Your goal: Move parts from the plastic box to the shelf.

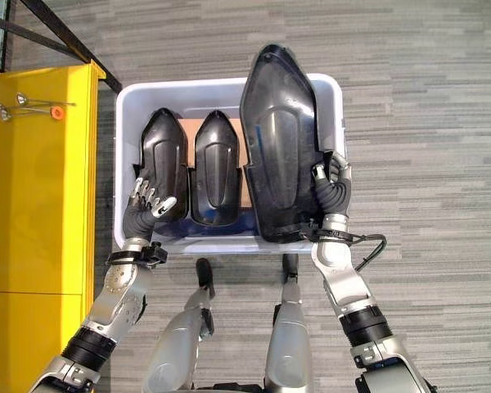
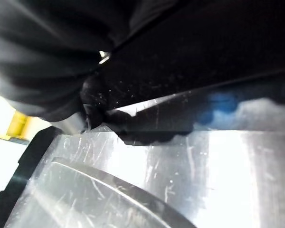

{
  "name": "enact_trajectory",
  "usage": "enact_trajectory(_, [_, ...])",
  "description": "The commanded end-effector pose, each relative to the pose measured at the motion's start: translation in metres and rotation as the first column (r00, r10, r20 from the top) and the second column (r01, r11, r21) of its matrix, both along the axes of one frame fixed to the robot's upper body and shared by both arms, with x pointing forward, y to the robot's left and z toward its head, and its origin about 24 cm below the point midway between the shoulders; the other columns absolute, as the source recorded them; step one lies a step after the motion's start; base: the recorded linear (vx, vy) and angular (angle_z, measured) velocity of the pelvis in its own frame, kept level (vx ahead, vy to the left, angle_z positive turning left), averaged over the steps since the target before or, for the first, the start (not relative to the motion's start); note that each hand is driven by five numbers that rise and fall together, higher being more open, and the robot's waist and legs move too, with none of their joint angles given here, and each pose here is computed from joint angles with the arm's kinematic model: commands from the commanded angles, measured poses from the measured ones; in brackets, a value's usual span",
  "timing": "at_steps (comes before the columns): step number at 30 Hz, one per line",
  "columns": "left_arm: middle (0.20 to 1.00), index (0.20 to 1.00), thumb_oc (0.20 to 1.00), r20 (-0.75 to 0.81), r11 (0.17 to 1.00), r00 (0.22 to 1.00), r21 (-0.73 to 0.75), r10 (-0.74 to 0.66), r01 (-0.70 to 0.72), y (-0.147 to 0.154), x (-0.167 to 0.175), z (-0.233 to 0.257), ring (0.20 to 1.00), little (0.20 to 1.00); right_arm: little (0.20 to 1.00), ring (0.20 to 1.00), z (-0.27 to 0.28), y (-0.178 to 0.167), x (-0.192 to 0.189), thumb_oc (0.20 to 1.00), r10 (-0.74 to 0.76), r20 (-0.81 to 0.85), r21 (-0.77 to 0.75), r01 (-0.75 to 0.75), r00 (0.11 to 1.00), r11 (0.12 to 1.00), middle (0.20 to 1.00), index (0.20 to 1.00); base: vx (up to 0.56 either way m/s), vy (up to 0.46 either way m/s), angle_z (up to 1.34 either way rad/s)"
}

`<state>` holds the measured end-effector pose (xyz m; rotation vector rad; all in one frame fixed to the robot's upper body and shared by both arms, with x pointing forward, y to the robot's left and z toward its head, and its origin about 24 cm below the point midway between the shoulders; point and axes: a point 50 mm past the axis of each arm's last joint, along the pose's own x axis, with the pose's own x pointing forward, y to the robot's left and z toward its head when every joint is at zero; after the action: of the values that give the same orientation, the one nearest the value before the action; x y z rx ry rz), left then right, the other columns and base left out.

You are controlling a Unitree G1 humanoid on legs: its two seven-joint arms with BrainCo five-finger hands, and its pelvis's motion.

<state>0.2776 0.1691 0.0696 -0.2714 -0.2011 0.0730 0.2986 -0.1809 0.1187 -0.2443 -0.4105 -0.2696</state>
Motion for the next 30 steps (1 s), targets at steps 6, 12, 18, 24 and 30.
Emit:
enact_trajectory(6, [1.000,1.000,1.000,0.047,0.999,0.999,0.050,0.002,-0.004,0.017,-0.012,0.005,1.000,1.000,0.200,0.200,0.011,0.009,-0.008,0.200,0.155,0.081,0.078,-0.162,0.985,0.984,0.200,0.200,0.03,-0.066,-0.03])
enact_trajectory(12, [1.000,1.000,1.000,-0.066,1.000,0.997,0.016,0.028,-0.027,0.027,-0.026,-0.022,1.000,1.000,0.200,0.200,0.002,0.009,-0.017,0.200,0.255,0.026,0.096,-0.256,0.967,0.962,0.200,0.200,0.02,-0.146,0.09])
enact_trajectory(18, [1.000,1.000,1.000,-0.097,0.997,0.994,-0.044,0.052,-0.056,0.029,-0.031,-0.032,1.000,1.000,0.200,0.200,0.017,0.029,0.000,0.200,0.361,0.046,0.050,-0.363,0.931,0.930,0.200,0.200,-0.08,-0.196,0.10])
enact_trajectory(24, [1.000,1.000,1.000,-0.113,0.998,0.993,-0.055,0.024,-0.030,0.023,-0.028,-0.036,1.000,1.000,0.200,0.200,0.015,0.013,-0.004,0.200,0.318,0.032,0.035,-0.319,0.947,0.947,0.200,0.200,-0.10,-0.102,1.17])
enact_trajectory(30, [1.000,1.000,1.000,-0.116,0.993,0.993,-0.119,0.005,-0.018,0.017,-0.026,-0.036,1.000,1.000,0.200,0.200,-0.008,-0.005,-0.019,0.200,0.253,-0.045,0.103,-0.248,0.966,0.963,0.200,0.200,0.04,0.084,1.26])
